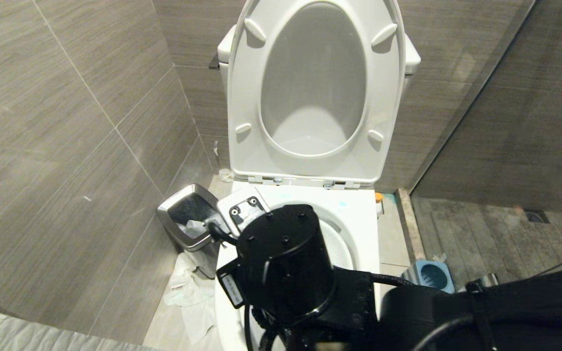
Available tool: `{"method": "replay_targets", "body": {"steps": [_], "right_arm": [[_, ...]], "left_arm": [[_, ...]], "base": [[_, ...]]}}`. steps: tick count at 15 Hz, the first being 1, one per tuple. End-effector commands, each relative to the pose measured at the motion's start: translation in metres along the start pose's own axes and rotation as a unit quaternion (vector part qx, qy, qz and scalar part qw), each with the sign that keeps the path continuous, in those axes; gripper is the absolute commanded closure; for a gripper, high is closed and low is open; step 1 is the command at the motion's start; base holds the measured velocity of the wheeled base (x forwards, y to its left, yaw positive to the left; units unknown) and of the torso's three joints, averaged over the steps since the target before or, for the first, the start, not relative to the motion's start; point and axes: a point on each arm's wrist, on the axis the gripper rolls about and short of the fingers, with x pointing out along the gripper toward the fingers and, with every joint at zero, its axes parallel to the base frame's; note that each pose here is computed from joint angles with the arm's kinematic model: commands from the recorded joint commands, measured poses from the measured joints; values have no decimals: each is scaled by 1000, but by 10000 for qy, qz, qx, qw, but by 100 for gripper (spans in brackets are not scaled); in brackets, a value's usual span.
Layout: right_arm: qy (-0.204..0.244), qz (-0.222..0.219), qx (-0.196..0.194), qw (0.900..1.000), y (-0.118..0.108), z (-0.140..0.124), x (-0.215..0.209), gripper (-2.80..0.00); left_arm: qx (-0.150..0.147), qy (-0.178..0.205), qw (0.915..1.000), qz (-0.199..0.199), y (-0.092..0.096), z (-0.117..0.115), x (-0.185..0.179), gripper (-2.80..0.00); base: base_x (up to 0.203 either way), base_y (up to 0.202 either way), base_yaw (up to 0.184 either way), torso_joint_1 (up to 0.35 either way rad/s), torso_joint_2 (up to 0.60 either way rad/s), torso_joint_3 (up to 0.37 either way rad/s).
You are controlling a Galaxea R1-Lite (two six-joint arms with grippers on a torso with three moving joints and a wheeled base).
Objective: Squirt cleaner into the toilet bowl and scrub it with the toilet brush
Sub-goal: Scrub the toilet bowl
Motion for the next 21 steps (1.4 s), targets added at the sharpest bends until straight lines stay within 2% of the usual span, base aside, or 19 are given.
{"method": "replay_targets", "body": {"steps": [1,3,6,9,12,17,21], "right_arm": [[11,-107,-23,9999,18,-7,34,0],[7,-462,-99,9989,14,-8,60,0],[-139,-884,-115,9959,-7,0,92,0],[-210,-1408,-18,9898,-51,6,118,0],[-203,-1816,109,9831,-93,12,122,0],[-9,-1669,65,9860,-111,13,84,0],[111,-1624,46,9866,-107,0,95,0]], "left_arm": [[7,11,10000,3,0,0,0,0],[3,11,10000,3,0,0,0,0],[0,11,10000,3,0,0,0,0],[0,11,10000,3,0,0,0,0],[0,11,10000,3,0,0,0,0],[0,11,10000,3,0,0,0,0],[0,13,10000,3,0,0,0,0]], "base": [[0,0,0,0,0,0],[0,0,0,0,0,0],[0,0,0,0,0,0],[0,0,0,0,0,0],[0,0,0,0,0,0],[0,0,0,0,0,0],[0,0,0,0,0,0]]}}
